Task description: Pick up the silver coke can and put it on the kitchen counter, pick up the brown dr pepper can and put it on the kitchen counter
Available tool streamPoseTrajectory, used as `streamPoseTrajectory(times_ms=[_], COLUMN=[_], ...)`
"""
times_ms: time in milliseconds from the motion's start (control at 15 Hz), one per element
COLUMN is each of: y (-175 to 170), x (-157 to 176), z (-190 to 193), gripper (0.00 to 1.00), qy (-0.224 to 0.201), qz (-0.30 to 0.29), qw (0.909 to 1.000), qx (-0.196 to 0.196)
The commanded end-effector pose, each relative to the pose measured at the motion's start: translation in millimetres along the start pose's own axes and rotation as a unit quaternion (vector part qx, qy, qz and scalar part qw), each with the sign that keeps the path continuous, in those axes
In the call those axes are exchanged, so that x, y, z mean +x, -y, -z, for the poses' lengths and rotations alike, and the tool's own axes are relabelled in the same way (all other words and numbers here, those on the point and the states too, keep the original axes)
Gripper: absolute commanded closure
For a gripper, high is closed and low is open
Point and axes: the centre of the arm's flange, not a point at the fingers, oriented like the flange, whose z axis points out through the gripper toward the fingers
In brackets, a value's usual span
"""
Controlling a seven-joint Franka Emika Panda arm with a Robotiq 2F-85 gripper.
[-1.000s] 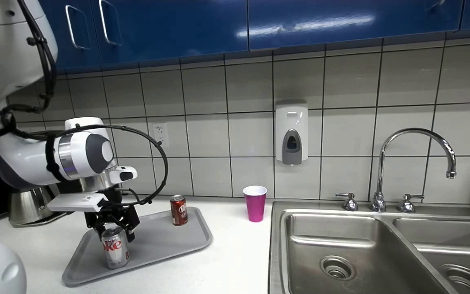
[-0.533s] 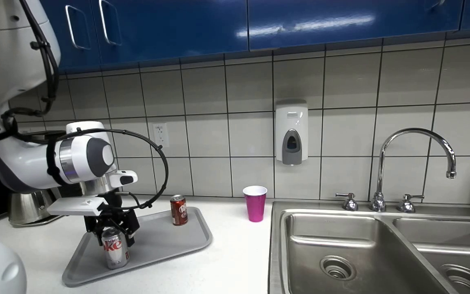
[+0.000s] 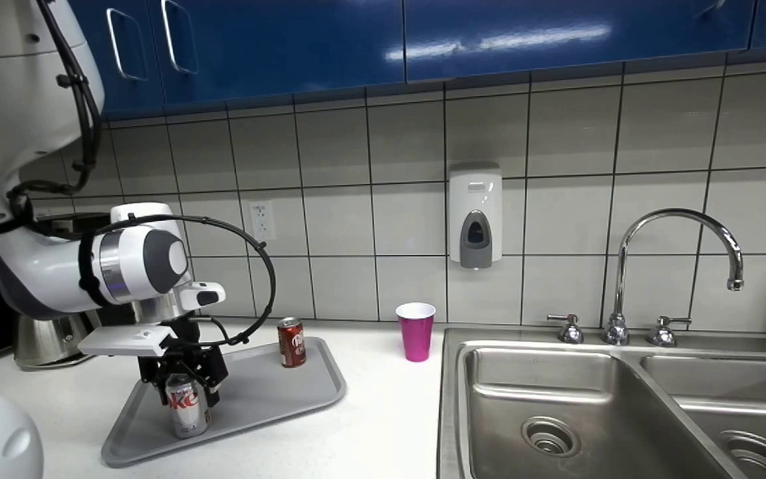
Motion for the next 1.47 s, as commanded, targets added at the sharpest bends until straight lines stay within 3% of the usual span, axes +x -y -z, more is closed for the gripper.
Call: streamPoseTrajectory(times_ms=[0, 600, 667, 733, 1000, 1067, 1400], y=[2, 11, 11, 11, 11, 11, 3], x=[6, 7, 6, 6, 6, 6, 2], z=[3, 4, 4, 5, 6, 6, 28], gripper=[0.00, 0.00, 0.25, 0.26, 0.58, 0.62, 0.62], qy=[-0.010, -0.014, -0.014, -0.015, -0.017, -0.017, -0.023], qz=[-0.005, 0.000, 0.001, 0.001, 0.002, 0.002, -0.007], qw=[0.9999, 0.9999, 0.9999, 0.9999, 0.9998, 0.9998, 0.9997], qx=[0.004, 0.007, 0.007, 0.007, 0.006, 0.006, 0.002])
